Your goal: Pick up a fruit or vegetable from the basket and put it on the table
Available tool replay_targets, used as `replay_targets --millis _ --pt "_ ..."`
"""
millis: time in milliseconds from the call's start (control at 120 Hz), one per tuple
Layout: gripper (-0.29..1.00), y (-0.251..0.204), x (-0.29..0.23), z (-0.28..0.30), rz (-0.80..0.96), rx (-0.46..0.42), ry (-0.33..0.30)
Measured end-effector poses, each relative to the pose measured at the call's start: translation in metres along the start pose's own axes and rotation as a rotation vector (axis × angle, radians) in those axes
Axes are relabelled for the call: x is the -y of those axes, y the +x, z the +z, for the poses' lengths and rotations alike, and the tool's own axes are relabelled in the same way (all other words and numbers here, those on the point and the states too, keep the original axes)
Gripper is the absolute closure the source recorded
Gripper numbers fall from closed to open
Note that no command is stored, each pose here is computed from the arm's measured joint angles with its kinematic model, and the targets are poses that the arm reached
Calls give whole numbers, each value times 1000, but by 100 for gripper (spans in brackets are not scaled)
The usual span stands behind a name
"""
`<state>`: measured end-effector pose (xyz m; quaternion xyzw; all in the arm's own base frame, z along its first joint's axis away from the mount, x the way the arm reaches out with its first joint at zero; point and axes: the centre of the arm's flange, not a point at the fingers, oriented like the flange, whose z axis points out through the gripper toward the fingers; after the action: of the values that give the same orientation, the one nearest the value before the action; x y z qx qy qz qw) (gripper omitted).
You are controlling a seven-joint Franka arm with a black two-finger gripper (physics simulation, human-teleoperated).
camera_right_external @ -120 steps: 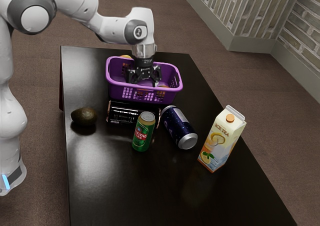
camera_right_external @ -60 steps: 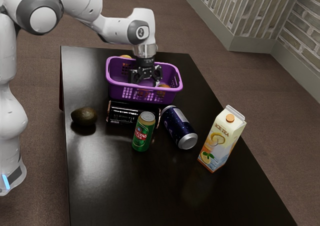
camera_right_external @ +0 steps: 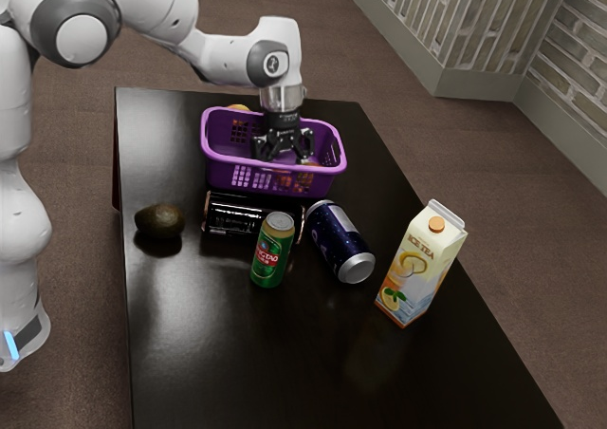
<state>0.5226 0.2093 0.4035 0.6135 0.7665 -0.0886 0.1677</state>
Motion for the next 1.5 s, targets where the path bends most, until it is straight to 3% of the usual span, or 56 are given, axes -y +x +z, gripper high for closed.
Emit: replay_targets --millis 175,508,842,1000,1117,1325,1500 --pt "27 -3 0 -4 6 -4 -5" --pt "33 -5 4 -2 1 2 -1" --pt "30 -4 3 6 1 10 13" --pt "46 -7 3 3 10 3 9" --pt "49 -8 3 0 15 -3 8" --pt "50 -25 8 -34 43 -23 -47" --pt "51 -43 26 -94 81 -73 -134"
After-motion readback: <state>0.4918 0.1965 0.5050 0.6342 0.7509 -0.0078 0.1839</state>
